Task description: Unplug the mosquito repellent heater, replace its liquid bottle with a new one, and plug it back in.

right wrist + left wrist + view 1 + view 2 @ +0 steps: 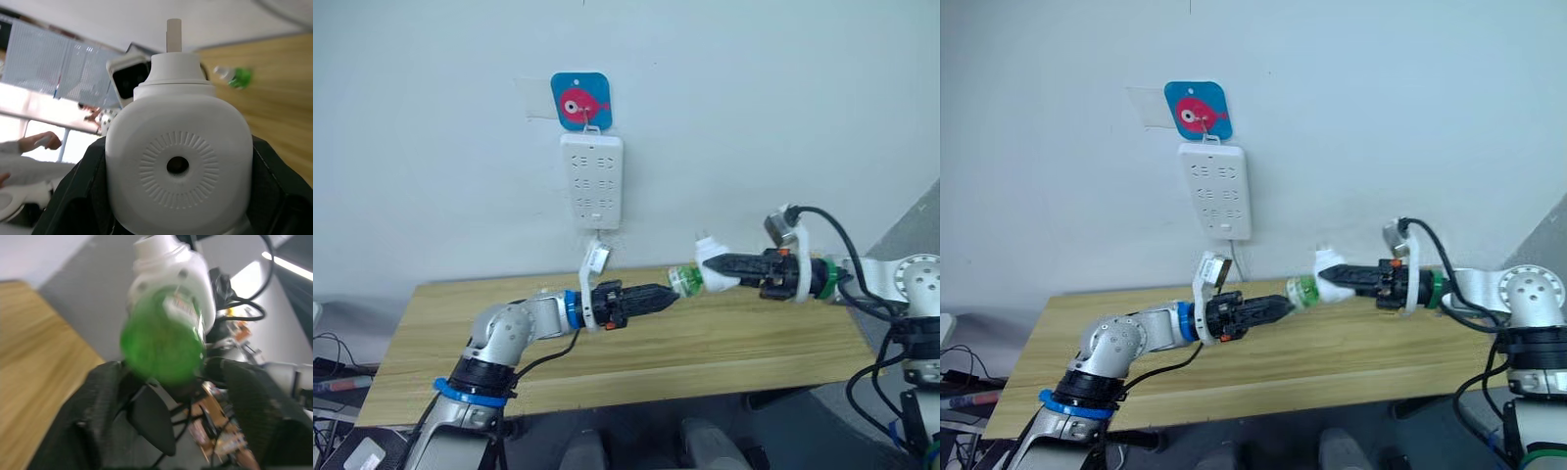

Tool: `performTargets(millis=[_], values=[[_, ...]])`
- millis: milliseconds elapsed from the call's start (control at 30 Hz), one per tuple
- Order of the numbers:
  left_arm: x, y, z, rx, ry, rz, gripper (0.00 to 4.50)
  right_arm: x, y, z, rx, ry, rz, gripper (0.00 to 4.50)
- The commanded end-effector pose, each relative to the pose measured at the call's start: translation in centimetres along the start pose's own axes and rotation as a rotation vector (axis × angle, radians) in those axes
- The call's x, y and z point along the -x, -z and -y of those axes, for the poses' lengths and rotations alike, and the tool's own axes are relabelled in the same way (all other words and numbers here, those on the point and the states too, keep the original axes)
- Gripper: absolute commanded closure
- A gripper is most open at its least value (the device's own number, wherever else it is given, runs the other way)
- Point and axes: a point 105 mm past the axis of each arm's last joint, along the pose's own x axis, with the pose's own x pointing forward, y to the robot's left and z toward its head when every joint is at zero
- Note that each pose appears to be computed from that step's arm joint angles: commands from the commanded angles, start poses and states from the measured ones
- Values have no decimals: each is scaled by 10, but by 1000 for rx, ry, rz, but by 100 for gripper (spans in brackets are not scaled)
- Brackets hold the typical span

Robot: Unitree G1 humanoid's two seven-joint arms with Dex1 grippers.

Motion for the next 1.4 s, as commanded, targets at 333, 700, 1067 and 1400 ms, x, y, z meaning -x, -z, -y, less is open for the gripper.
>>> performTargets(millis=[333,700,1067,1400], values=[[17,-5,16,-386,-52,-100,4,4,-13,-11,0,-46,91,151],[-7,-33,29,-1860,-158,1,4,5,-17,-9,-35,-70,105,151],[-25,-29,26,-2114,-27,56,4,-4,-11,-21,-37,-124,72,151],[-31,-34,20,-2156,-4,61,4,-6,-5,-25,-32,-144,53,151]])
